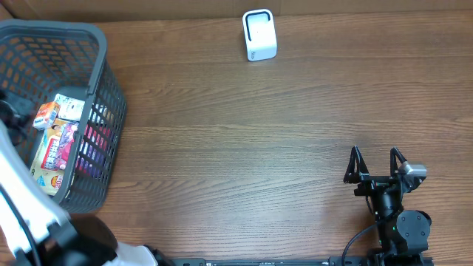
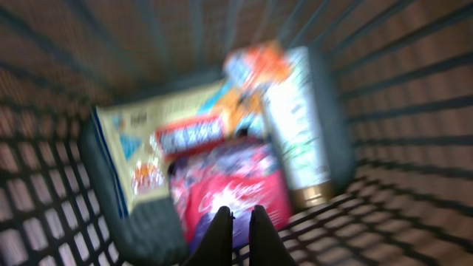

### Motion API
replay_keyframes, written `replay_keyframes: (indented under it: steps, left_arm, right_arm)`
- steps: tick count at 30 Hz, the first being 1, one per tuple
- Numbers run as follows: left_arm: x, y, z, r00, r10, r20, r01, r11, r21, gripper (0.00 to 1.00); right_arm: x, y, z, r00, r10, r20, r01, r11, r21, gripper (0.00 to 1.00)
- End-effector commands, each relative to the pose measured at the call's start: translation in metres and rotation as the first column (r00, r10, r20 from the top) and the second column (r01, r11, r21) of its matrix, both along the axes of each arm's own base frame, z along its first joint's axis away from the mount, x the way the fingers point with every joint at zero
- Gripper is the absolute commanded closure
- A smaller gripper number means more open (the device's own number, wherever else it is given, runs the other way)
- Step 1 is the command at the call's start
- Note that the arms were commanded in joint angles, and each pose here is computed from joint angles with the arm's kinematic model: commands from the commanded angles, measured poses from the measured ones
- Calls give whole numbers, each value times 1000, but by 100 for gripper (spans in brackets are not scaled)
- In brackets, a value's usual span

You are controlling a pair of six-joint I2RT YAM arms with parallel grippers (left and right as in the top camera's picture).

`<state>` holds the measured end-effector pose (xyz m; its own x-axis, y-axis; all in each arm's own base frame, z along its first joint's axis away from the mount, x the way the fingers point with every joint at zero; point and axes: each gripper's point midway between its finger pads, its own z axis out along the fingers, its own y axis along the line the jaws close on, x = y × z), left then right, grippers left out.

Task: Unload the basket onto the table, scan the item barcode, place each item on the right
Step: 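Grasp the red Carefree pads pack in the basket with the left gripper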

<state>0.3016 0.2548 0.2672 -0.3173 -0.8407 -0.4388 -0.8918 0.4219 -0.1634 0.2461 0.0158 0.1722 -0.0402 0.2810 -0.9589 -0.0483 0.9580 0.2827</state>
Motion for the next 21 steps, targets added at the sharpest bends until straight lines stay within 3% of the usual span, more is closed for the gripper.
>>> replay_keyframes:
  steps: [1, 3, 4, 11, 21]
  left_arm:
    - [-10, -12, 66, 992, -42, 118, 28, 993, 118, 86]
    - [-14, -14, 61, 994, -39, 99, 29, 994, 105, 14]
    - [-14, -14, 53, 996, -37, 78, 30, 996, 89, 0]
    - [-36, -9, -40, 986, 95, -136, -99, 995, -18, 0]
    - [-36, -11, -121, 981, 87, -175, -100, 993, -68, 0]
  right_arm:
    - [0, -1, -2, 1000, -5, 4, 5, 1000, 8, 0]
    - [0, -1, -2, 1000, -5, 4, 5, 1000, 8, 0]
    - [0, -1, -2, 1000, -5, 4, 5, 1000, 8, 0]
    - [0, -1, -2, 1000, -5, 4, 5, 1000, 8, 0]
    - [0, -1, -2, 1000, -5, 4, 5, 1000, 8, 0]
